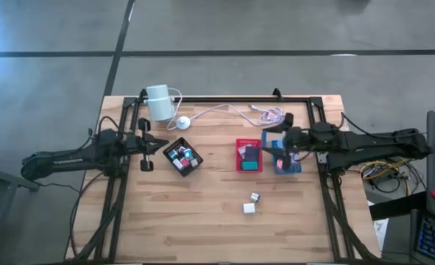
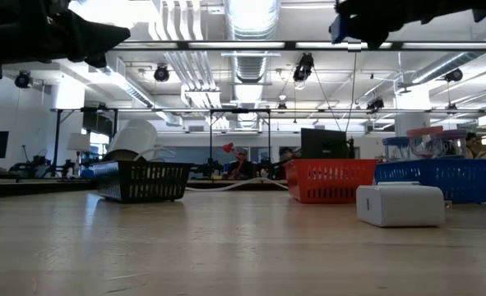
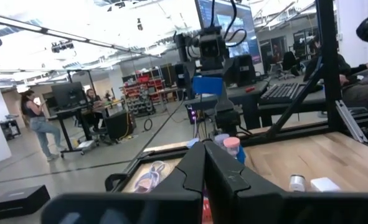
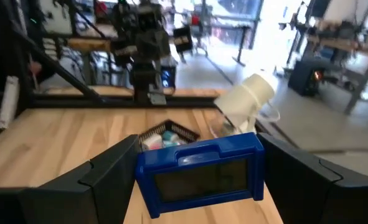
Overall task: Pick & Place Office items
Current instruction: Put the dark blue digital clock into the red bin, then put the white charger adaptor into the black bin
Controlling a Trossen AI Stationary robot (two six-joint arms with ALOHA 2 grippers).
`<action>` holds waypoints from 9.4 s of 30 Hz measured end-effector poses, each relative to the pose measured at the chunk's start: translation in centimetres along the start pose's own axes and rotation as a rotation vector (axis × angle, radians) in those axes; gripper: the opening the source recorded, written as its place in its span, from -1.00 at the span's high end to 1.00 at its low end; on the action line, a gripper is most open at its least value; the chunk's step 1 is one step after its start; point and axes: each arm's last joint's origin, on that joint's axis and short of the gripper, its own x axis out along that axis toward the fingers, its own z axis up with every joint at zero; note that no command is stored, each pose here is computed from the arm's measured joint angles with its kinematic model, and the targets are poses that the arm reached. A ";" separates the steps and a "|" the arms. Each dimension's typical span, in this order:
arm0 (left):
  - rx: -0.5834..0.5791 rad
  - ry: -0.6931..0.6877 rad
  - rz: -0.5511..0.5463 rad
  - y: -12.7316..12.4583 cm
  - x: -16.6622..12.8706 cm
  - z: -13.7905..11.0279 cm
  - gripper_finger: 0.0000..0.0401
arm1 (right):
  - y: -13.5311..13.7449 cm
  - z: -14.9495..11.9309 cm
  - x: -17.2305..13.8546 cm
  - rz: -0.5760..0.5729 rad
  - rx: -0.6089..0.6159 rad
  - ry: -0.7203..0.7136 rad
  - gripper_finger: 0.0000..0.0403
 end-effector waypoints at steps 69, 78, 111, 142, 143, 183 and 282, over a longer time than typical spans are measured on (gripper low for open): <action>0.004 -0.011 0.000 0.0 0.0 0.1 0.95 | -1.0 -11.2 12.7 -0.171 0.070 0.965 -0.45; 0.004 -0.011 0.001 0.0 0.0 0.1 0.94 | -1.0 -10.6 12.4 -0.152 0.066 0.944 -0.63; -0.083 0.013 -0.009 -0.1 0.0 -0.2 0.95 | 0.1 -2.8 -0.7 0.059 0.025 0.017 0.10; -0.158 0.291 -0.084 -1.2 9.2 -0.7 0.97 | 0.2 -8.9 -6.3 0.222 0.010 -0.304 0.96; -0.158 0.305 -0.107 -1.6 9.9 -0.7 0.97 | 0.2 -9.1 -6.3 0.221 0.010 -0.303 0.96; -0.316 0.654 -0.275 -19.2 29.5 -3.9 -0.37 | 0.1 -9.9 -6.3 0.185 0.038 -0.302 0.96; -0.356 0.260 -0.129 -7.4 8.2 5.7 0.12 | 0.1 -11.0 -6.0 0.169 0.099 -0.269 0.96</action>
